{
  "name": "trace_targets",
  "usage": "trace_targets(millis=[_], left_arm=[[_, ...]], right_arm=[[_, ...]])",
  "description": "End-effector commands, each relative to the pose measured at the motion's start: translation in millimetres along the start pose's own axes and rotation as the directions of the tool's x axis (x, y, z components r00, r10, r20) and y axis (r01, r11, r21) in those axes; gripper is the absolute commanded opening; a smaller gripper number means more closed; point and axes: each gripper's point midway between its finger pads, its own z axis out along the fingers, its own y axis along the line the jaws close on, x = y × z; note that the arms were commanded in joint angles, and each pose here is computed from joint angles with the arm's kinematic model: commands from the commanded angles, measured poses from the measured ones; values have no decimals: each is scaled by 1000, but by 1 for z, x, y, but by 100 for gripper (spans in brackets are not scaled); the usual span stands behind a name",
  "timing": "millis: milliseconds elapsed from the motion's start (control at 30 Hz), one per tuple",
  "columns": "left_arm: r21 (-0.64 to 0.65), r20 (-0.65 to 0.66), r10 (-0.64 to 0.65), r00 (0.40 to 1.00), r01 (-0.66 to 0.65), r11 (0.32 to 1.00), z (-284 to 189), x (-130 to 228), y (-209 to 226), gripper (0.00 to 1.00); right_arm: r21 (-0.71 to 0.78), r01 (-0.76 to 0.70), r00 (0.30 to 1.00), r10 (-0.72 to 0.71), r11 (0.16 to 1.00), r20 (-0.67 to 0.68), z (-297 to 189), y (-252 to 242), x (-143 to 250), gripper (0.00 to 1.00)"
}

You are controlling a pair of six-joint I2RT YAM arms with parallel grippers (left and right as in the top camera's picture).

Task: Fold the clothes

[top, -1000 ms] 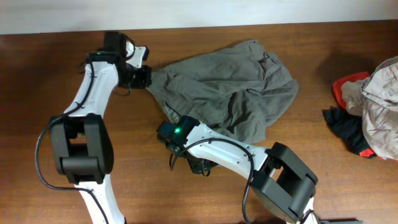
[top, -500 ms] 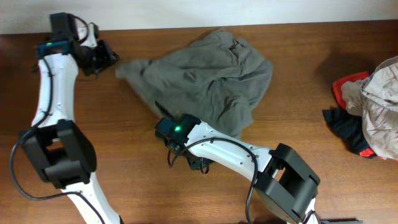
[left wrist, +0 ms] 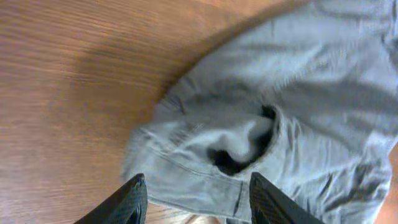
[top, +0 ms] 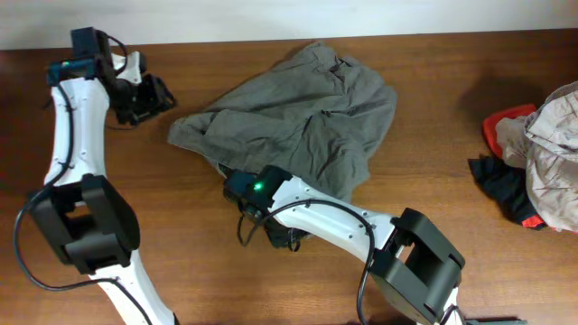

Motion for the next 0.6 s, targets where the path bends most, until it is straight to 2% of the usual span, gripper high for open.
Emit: trace_targets(millis=[0, 67, 167, 267, 333, 433, 567], left_arm=[[15, 17, 194, 981, -194, 981, -10, 1, -31, 57], [-17, 9, 210, 978, -210, 978, -6, 2, -32, 65], [-56, 1, 225, 974, -225, 973, -3, 3, -31, 67], [-58, 7, 228, 974, -227, 972, -3, 1, -32, 63], [-63, 22, 218, 976, -217, 974, -7, -3, -27, 59], [-63, 48, 176, 983, -173, 983, -20, -10, -18, 57], [-30, 64, 139, 988, -138, 990, -53, -10, -18, 56]], right_arm=[[-125, 224, 974, -227, 967, -12, -5, 26, 13, 18], [-142, 314, 949, -316, 939, 8, -7, 37, 15, 22], [-128, 390, 920, -390, 912, 30, -8, 44, 17, 25], [-17, 338, 938, -336, 941, 79, -15, 29, 2, 25], [38, 299, 935, -300, 954, 187, -35, 20, -22, 26], [24, 248, 920, -243, 968, 309, -52, 18, -53, 29], [-105, 144, 894, -84, 984, 440, -54, 15, -103, 10]])
